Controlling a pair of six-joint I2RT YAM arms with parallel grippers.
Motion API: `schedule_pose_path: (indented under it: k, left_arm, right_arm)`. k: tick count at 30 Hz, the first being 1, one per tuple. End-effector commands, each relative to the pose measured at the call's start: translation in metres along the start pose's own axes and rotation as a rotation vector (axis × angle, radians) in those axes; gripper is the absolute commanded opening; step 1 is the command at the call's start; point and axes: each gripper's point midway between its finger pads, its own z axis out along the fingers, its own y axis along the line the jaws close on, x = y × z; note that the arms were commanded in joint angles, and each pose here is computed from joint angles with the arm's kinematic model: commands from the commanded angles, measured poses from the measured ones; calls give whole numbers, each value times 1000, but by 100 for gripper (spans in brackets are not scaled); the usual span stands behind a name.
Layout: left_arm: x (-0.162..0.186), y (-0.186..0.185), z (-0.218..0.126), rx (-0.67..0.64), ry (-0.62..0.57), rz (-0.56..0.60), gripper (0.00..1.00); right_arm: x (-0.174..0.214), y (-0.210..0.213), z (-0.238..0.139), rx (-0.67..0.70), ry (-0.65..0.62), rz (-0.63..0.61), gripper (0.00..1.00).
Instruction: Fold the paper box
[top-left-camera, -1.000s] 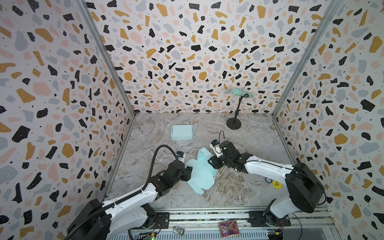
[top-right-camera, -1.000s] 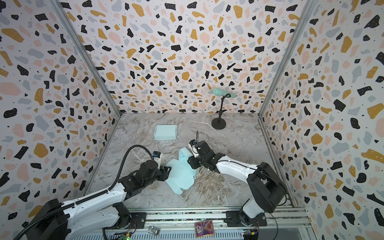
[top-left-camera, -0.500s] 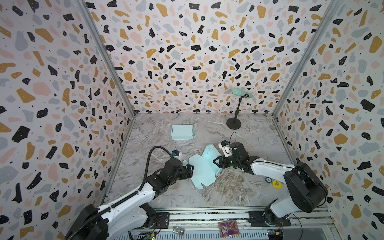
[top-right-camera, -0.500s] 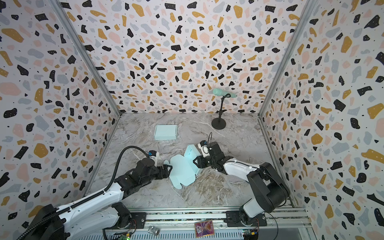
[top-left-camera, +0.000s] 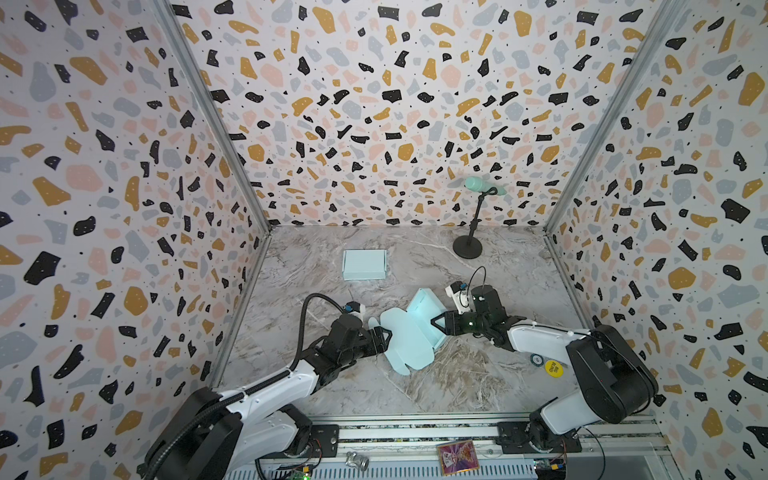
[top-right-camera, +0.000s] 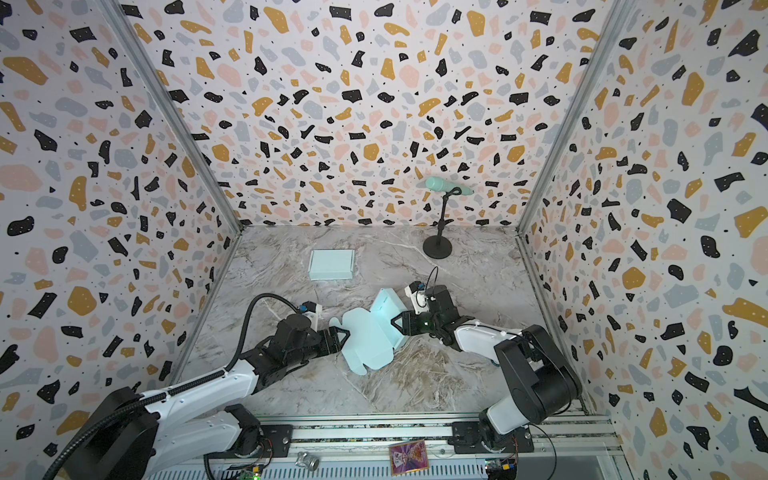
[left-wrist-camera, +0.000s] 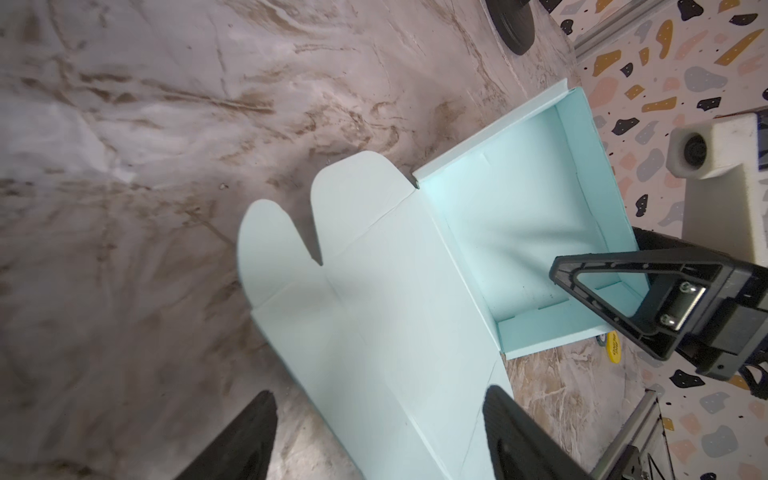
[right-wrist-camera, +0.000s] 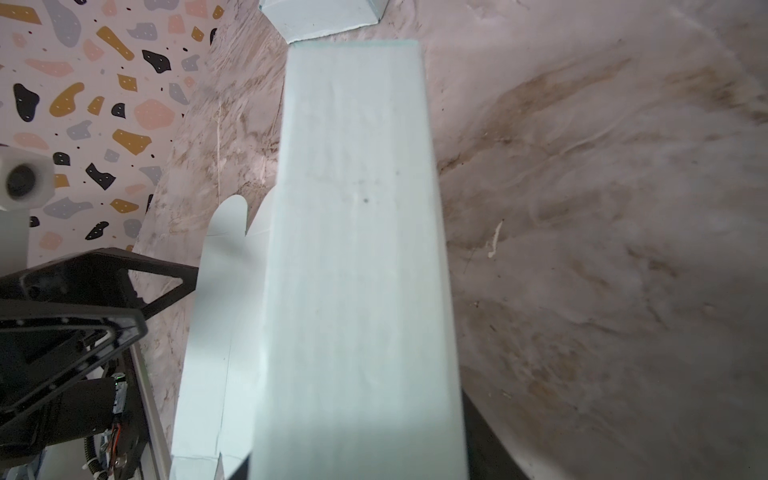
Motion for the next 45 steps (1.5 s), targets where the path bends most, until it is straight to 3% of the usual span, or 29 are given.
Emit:
schedule_pose_path:
  k: [1, 10, 18, 22, 35, 41, 45]
  left_arm:
    - [-6, -10, 4, 75, -35, -45, 74]
    - [-2, -7, 12, 107, -42, -121, 58]
    - [-2, -2, 13, 98, -62, -149, 35]
    - [-3, -1, 13, 95, -68, -160, 25]
    - [-11, -1, 7, 79, -102, -178, 10]
    - [-21, -5, -1, 44, -118, -136, 7]
    - [-30, -9, -10, -4, -109, -39, 6]
  right_arm:
    - [-11, 9, -8, -38, -42, -17, 49]
    - [-11, 10, -8, -46, -43, -19, 49]
    - [-14, 13, -10, -53, -52, -25, 51]
    - [-13, 15, -12, -59, -53, -30, 57]
    - [-17, 20, -26, -36, -79, -64, 85]
    - [-19, 30, -43, -40, -119, -126, 90]
    - [-22, 43, -63, -43, -185, -220, 90]
